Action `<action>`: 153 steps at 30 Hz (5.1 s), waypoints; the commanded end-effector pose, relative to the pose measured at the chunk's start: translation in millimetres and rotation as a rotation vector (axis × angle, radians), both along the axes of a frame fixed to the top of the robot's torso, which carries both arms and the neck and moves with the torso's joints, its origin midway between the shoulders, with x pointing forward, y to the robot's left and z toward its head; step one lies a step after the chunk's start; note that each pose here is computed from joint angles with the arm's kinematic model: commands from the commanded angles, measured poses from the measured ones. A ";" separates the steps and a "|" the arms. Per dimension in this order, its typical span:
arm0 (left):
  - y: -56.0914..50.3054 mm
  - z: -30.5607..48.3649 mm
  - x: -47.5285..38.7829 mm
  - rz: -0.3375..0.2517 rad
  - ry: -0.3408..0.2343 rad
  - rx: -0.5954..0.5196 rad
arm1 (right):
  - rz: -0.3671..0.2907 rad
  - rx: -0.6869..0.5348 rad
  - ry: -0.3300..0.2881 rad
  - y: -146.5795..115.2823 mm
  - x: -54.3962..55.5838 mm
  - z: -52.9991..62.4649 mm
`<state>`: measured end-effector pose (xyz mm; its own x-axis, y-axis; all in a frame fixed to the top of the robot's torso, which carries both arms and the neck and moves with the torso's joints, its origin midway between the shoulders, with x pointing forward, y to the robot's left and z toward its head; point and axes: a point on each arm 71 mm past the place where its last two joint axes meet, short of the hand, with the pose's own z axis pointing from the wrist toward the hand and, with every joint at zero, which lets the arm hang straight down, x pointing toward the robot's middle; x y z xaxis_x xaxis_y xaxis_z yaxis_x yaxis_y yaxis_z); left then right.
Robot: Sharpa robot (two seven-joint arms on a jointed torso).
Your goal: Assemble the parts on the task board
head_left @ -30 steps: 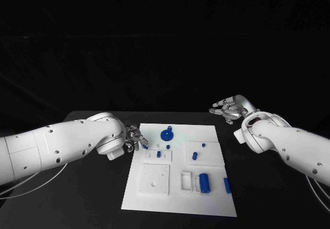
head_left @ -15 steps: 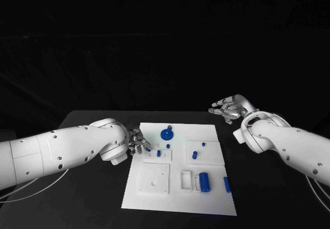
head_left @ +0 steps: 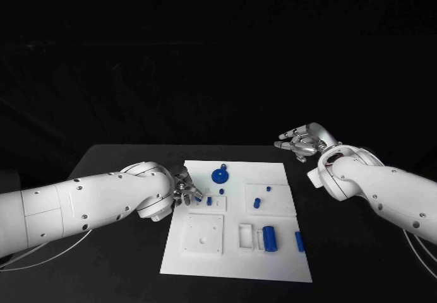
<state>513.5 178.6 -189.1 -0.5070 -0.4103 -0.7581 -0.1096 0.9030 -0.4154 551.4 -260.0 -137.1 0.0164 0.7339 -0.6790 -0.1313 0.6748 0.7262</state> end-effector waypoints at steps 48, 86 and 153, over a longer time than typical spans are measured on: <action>-4.1 -14.5 -4.5 -0.065 0.022 0.099 | 0.015 -0.008 -0.004 1.4 -0.2 -0.1; -1.1 -17.1 -5.8 -0.078 0.048 0.142 | 0.017 -0.008 -0.001 2.0 -0.2 -1.4; -15.3 -22.1 -9.4 -0.178 0.113 0.218 | 0.021 -0.008 0.000 2.3 -0.6 -2.7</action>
<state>515.7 169.0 -191.7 -0.5540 -0.2072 -0.8063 -0.0009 0.9687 -0.2483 551.1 -259.5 -140.0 0.0112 0.7337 -0.6794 -0.1303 0.6747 0.7265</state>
